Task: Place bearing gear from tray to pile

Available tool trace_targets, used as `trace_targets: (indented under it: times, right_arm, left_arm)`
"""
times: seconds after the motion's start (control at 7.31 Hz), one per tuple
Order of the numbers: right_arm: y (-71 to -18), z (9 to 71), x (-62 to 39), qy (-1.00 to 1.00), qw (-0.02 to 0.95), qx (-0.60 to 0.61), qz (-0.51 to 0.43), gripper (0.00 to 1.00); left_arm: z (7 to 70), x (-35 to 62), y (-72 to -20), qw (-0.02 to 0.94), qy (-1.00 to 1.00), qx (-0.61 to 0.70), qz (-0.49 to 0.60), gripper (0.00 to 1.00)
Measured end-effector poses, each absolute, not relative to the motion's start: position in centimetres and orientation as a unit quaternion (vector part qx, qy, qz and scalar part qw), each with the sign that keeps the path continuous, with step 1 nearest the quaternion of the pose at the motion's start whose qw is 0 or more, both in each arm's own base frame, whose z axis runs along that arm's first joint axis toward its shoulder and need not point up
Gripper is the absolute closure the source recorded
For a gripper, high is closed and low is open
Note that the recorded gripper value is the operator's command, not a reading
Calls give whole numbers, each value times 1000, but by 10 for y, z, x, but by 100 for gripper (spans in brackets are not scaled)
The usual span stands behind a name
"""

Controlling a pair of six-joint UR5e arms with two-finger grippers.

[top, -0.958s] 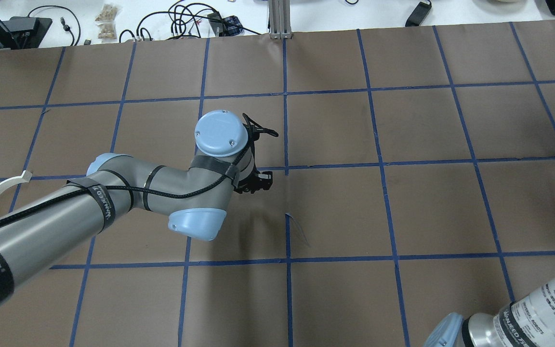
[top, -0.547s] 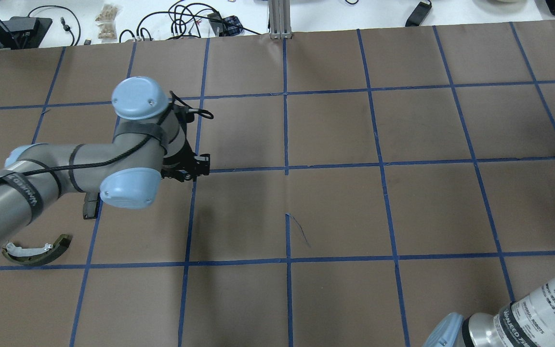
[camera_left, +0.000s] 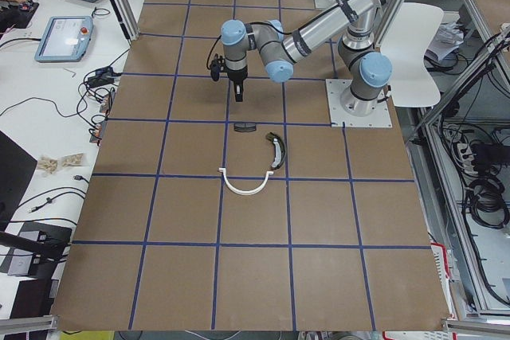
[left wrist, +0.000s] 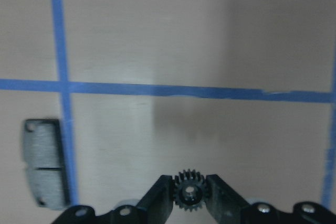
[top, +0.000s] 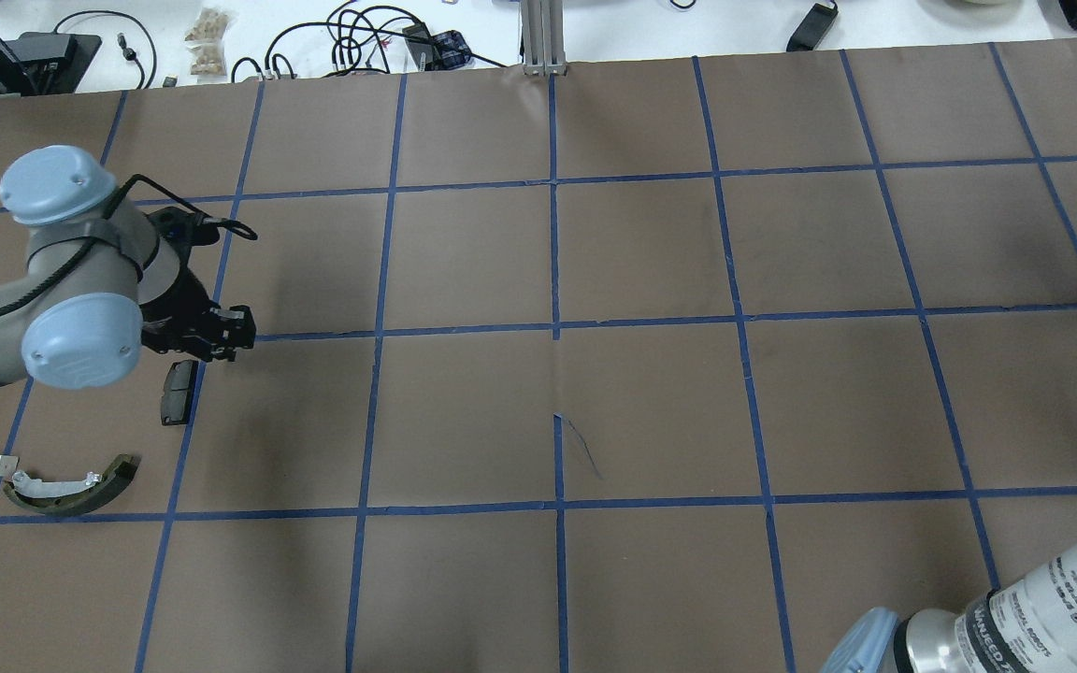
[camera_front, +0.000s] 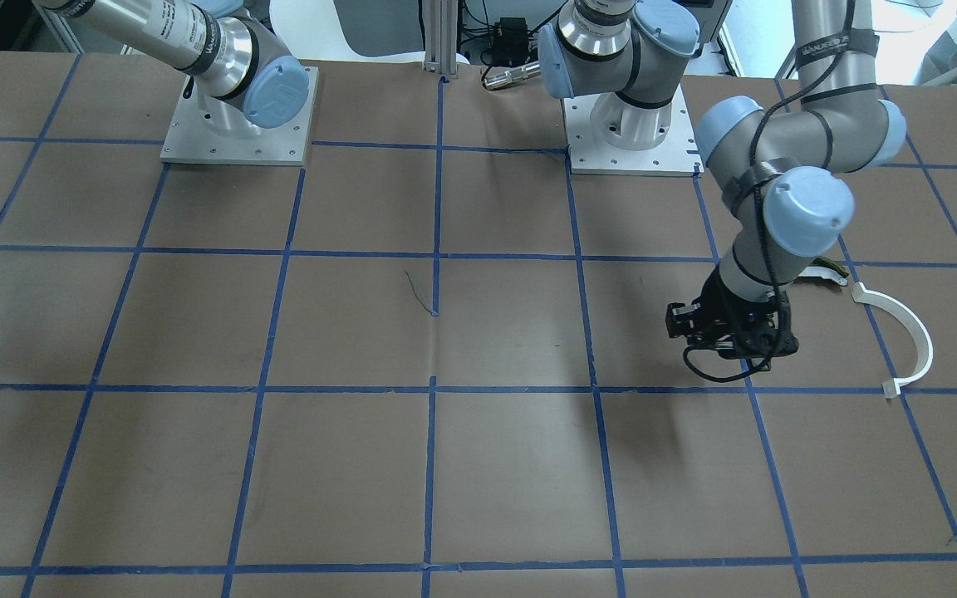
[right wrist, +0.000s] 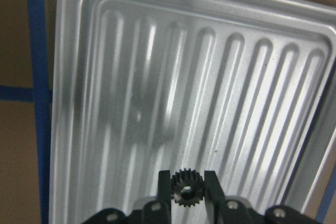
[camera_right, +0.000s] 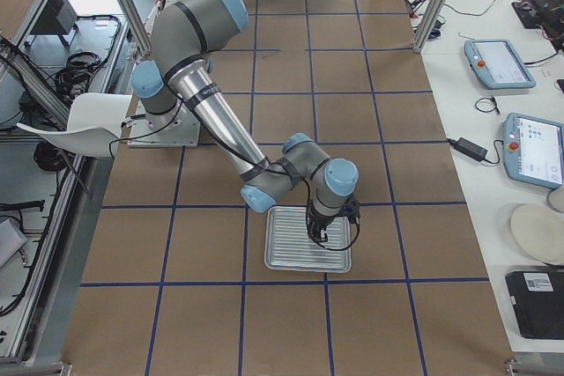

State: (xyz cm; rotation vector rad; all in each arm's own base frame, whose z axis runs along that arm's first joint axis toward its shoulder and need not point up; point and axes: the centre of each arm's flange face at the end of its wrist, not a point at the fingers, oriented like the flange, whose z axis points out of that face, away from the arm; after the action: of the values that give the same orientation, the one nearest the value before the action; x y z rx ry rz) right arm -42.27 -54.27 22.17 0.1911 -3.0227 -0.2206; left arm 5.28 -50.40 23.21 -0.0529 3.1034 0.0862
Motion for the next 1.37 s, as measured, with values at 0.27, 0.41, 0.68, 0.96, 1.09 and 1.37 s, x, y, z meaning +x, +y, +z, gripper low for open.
trace_targets:
  times: [0.27, 0.41, 0.68, 0.96, 1.09, 1.37]
  right_arm:
    - [-556, 263, -370, -994, 33, 69, -77, 100]
    - [-569, 282, -330, -995, 27, 62, -77, 100]
    - [-603, 308, -228, -997, 23, 42, -68, 100]
    - [-628, 315, -129, -998, 7, 28, -54, 100]
    - [-636, 316, -80, -999, -3, 9, -51, 100]
    - [-641, 317, 41, -998, -17, -43, -44, 100]
  left_arm:
    - [220, 118, -493, 16, 999, -5, 32, 100]
    - [213, 152, -488, 25, 999, 2, 31, 100]
    - [199, 201, -482, 38, 999, -5, 22, 1]
    - [194, 211, -484, 41, 999, -8, 17, 0]
    - [200, 210, -485, 44, 999, -6, 12, 0]
    - [229, 185, -494, 36, 999, -6, 5, 0]
